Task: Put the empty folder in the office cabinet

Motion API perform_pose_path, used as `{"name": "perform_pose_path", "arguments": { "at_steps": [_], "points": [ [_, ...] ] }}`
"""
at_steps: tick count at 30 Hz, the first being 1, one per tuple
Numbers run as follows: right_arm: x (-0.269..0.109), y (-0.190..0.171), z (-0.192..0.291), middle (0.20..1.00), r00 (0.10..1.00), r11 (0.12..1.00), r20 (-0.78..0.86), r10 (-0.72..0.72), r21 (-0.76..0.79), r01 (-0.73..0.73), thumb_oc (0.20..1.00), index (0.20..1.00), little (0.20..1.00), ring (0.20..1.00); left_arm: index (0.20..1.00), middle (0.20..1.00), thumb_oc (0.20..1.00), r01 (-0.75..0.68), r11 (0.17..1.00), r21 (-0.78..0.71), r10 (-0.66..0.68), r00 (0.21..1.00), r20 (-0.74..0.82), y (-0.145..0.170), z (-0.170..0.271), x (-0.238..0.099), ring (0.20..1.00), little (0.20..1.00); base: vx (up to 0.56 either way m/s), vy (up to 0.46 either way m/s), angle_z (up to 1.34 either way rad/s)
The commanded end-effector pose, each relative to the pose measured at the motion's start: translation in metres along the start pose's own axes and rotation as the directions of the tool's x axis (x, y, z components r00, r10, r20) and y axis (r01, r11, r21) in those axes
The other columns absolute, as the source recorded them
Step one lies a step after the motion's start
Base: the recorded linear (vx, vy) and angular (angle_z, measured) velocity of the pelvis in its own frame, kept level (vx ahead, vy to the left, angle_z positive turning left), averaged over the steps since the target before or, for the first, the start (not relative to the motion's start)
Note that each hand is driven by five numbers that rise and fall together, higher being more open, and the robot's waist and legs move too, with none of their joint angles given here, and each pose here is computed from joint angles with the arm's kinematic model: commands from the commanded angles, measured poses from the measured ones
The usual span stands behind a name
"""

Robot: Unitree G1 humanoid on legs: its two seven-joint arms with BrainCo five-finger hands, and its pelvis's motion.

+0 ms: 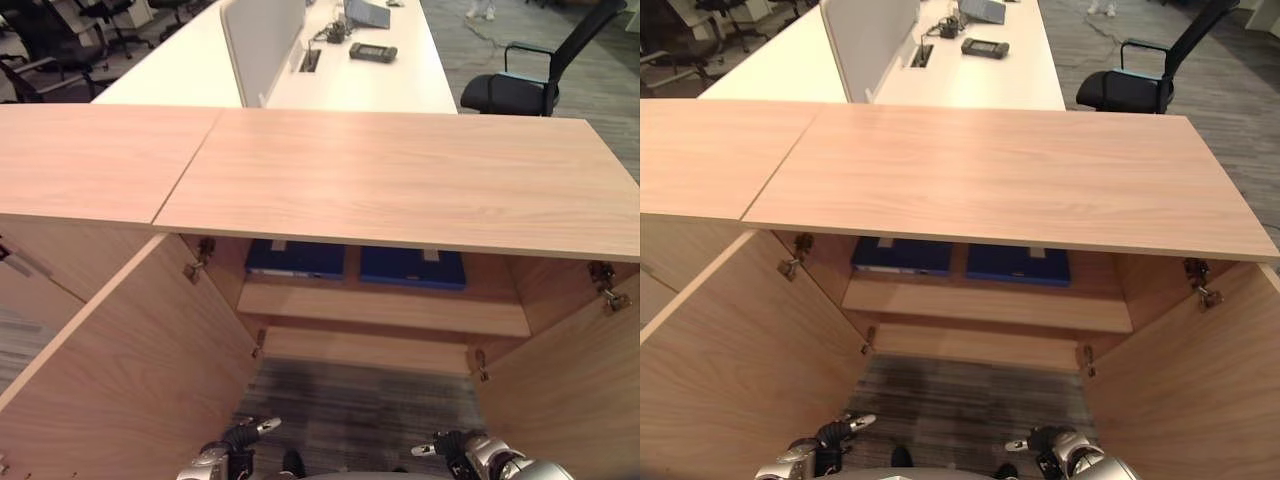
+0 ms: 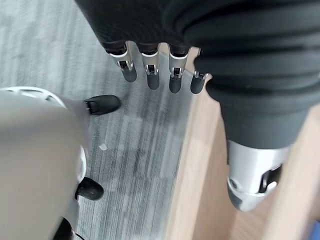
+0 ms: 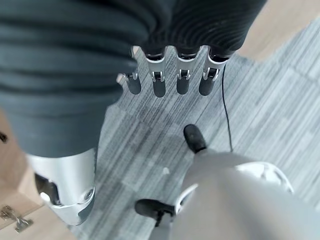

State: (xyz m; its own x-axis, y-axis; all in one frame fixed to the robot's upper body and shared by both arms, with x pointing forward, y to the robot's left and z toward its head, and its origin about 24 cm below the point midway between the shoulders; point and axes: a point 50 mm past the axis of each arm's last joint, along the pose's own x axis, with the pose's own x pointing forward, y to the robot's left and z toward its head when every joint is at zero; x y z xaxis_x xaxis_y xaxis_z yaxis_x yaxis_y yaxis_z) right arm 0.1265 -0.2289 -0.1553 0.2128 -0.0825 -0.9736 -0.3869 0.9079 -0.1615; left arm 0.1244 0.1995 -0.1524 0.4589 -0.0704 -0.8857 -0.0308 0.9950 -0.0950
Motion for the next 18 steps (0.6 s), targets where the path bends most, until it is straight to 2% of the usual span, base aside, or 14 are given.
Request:
{"name": "perform_pose_path", "arguments": {
  "at_steps": [1,6,11,15,18],
  "points": [
    [-0.001,-0.005,0.014,1.000,0.999,0.999,0.013,-0.029,0.041,0.028,1.000,1.000,1.000,1.000,1.000,1.000,1.000,0.054,0.992,0.113,-0.060,0.997,0.047,-0.015,0.016,0.004,1.000,1.000,0.05,0.171,0.06],
    [0.000,-0.003,0.004,1.000,1.000,0.994,0.013,-0.027,0.107,0.026,1.000,1.000,1.000,1.000,1.000,1.000,1.000,0.095,0.976,0.198,-0.102,0.994,0.025,-0.026,0.015,0.006,1.000,1.000,0.03,0.114,0.45],
    [0.002,0.013,0.006,1.000,0.999,0.987,0.045,-0.012,0.163,0.004,1.000,1.000,1.000,1.000,1.000,1.000,1.000,0.060,0.969,0.242,-0.066,0.998,0.016,-0.026,0.017,0.010,1.000,1.000,0.01,-0.090,1.79],
    [0.004,0.028,-0.006,1.000,1.000,0.995,0.017,0.027,0.092,-0.028,1.000,1.000,1.000,1.000,1.000,1.000,1.000,0.015,0.988,0.156,-0.013,1.000,-0.010,-0.018,0.004,0.008,1.000,1.000,0.06,-0.180,1.02],
    [0.004,0.028,-0.010,1.000,1.000,0.995,0.017,0.019,0.098,-0.021,1.000,1.000,1.000,1.000,1.000,1.000,1.000,-0.007,0.995,0.098,0.008,1.000,-0.012,-0.014,0.001,0.007,1.000,1.000,0.02,-0.293,0.42]
  ]
}}
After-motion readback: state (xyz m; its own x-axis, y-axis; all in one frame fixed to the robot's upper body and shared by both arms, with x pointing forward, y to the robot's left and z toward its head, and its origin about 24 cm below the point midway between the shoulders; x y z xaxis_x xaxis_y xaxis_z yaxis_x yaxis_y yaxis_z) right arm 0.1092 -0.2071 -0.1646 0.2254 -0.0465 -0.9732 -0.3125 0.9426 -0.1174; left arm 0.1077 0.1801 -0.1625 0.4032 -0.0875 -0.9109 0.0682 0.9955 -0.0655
